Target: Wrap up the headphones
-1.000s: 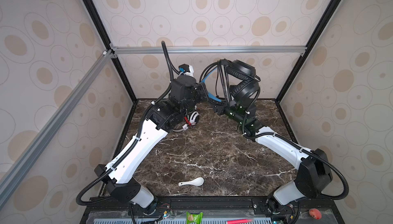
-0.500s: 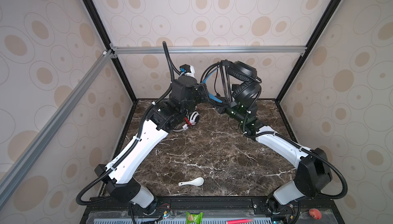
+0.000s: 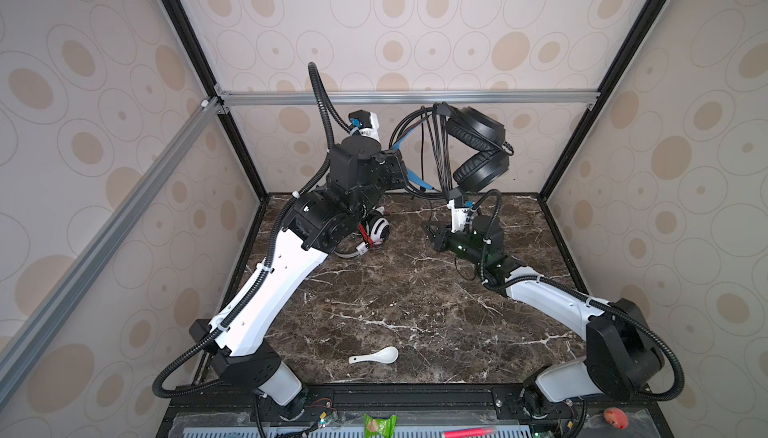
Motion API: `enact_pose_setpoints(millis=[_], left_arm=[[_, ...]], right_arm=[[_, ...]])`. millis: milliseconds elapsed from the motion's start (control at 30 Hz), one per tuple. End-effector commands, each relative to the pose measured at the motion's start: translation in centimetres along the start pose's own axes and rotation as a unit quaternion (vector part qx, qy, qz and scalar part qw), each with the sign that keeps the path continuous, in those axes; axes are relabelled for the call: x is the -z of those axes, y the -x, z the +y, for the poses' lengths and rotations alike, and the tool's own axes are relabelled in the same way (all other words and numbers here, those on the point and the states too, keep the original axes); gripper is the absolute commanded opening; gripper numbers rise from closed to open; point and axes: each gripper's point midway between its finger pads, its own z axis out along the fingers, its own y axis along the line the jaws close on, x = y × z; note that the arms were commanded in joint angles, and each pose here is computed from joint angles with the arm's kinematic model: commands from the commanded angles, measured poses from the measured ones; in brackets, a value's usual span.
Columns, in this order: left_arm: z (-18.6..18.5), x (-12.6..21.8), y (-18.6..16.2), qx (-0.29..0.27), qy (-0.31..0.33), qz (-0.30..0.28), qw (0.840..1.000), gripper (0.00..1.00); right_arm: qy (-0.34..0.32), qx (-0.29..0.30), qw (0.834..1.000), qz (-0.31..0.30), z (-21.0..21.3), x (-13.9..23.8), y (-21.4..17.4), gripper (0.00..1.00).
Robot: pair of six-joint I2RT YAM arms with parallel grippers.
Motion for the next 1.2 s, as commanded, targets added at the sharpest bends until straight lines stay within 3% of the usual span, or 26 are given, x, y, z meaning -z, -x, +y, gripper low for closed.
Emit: enact_pose_setpoints(millis=[0,300,500,733,933,1167], left_arm=[[-1.4,2.3,5.2,0.026,-0.029,-0.071,0.997,0.0],[-2.0,2.9,5.8,0.012,-0.042,-0.072,0.996,0.0],[-2.8,2.8,5.7,-0.008,-0.063,-0.064,0.996,0.0],[-3.6,2.5,5.4,-0.033,-0.079,-0.052,0.995,0.0],[-3.6,2.5,5.2,-0.043,-0.08,-0.048,0.995,0.0],[-3.9,2.7,4.7,-0.05,-0.091,-0.037,0.994,0.0]], right_arm=[[-0.006,0.0,1.0,0.0,-1.0,0.4,-0.9,0.0],[-0.025,-0.01,0.999,0.042,-4.4,-0.2,-5.5,0.03],[-0.018,0.025,0.997,0.071,-4.0,0.7,-6.5,0.3],[-0.018,0.088,0.992,0.089,-2.3,5.4,-6.9,0.56],[-0.03,0.157,0.986,0.052,-0.1,9.7,-3.6,0.66],[0.012,0.209,0.978,0.002,4.0,10.3,1.7,0.73]])
